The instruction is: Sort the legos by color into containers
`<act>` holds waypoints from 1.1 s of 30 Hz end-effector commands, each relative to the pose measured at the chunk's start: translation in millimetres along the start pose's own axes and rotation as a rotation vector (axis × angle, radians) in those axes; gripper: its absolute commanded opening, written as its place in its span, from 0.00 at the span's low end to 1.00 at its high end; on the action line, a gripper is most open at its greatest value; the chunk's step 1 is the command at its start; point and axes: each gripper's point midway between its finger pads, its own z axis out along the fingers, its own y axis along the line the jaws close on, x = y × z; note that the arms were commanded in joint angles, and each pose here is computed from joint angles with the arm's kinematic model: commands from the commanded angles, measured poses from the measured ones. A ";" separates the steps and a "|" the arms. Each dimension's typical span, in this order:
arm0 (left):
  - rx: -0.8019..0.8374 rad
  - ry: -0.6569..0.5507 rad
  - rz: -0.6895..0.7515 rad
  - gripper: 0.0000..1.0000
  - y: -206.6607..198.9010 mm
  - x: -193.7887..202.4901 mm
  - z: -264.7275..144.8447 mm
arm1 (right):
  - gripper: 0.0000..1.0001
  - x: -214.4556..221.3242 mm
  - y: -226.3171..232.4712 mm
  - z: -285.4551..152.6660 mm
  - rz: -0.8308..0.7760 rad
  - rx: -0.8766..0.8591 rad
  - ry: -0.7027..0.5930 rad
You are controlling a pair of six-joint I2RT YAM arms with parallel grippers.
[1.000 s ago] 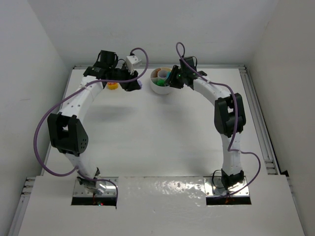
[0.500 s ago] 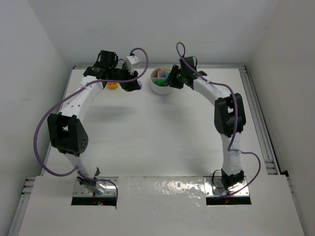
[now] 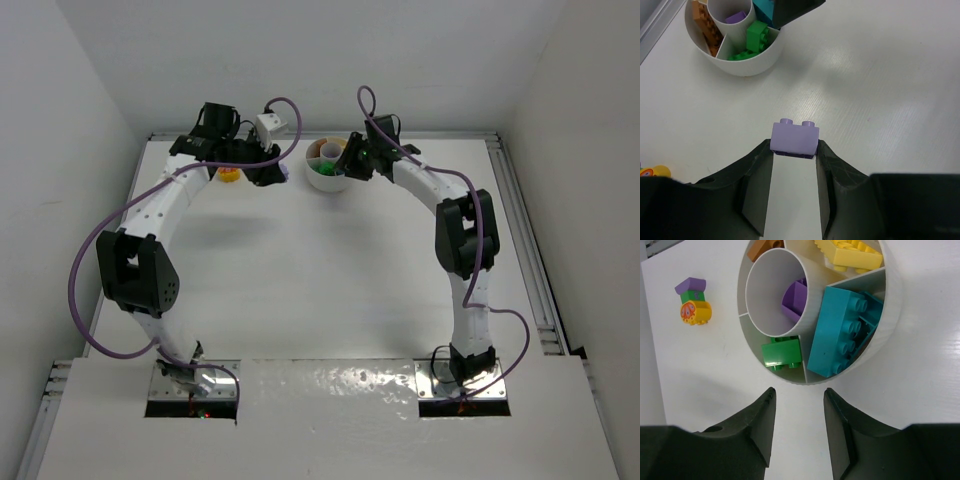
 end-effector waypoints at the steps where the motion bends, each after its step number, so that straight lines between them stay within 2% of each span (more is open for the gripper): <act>1: -0.029 -0.058 0.057 0.00 2.2 -22.5 -16.9 | 0.43 -29.2 33.7 -19.2 -0.082 -0.101 -0.077; 5: -0.030 -0.062 0.073 0.00 3.7 -26.0 -17.6 | 0.46 -42.3 57.1 -50.3 -0.235 -0.195 -0.127; 7: -0.023 -0.059 0.111 0.00 3.4 -25.8 -18.2 | 0.47 -47.2 78.0 -71.9 -0.289 -0.301 -0.147; 12: 0.030 -0.019 0.329 0.00 -3.0 -11.3 -20.0 | 0.49 -39.0 121.3 -100.1 -0.328 -0.502 -0.060; 16: -0.007 -0.016 0.525 0.00 3.9 -0.3 -18.5 | 0.55 -3.1 154.3 -118.2 -0.330 -0.622 0.002; 20: -0.038 -0.106 0.657 0.00 -4.0 -13.4 -25.5 | 0.65 26.4 191.4 -135.4 -0.404 -0.753 0.024; 21: -0.034 -0.156 0.687 0.00 -11.5 -20.7 -28.5 | 0.66 26.0 200.8 -139.2 -0.375 -0.804 0.019; 22: -0.023 -0.173 0.693 0.00 -13.4 -20.3 -26.0 | 0.68 33.4 199.4 -140.2 -0.342 -0.815 0.061; 24: -0.012 -0.215 0.707 0.00 -24.2 -23.2 -30.2 | 0.76 37.1 206.9 -145.5 -0.341 -0.900 0.060; 26: -0.028 -0.281 0.700 0.00 -30.1 -38.2 -37.4 | 0.80 39.7 208.4 -146.5 -0.327 -0.926 0.069; 33: -0.010 -0.360 0.640 0.00 -43.3 -52.3 -46.1 | 0.77 50.0 206.3 -159.4 -0.351 -0.996 0.049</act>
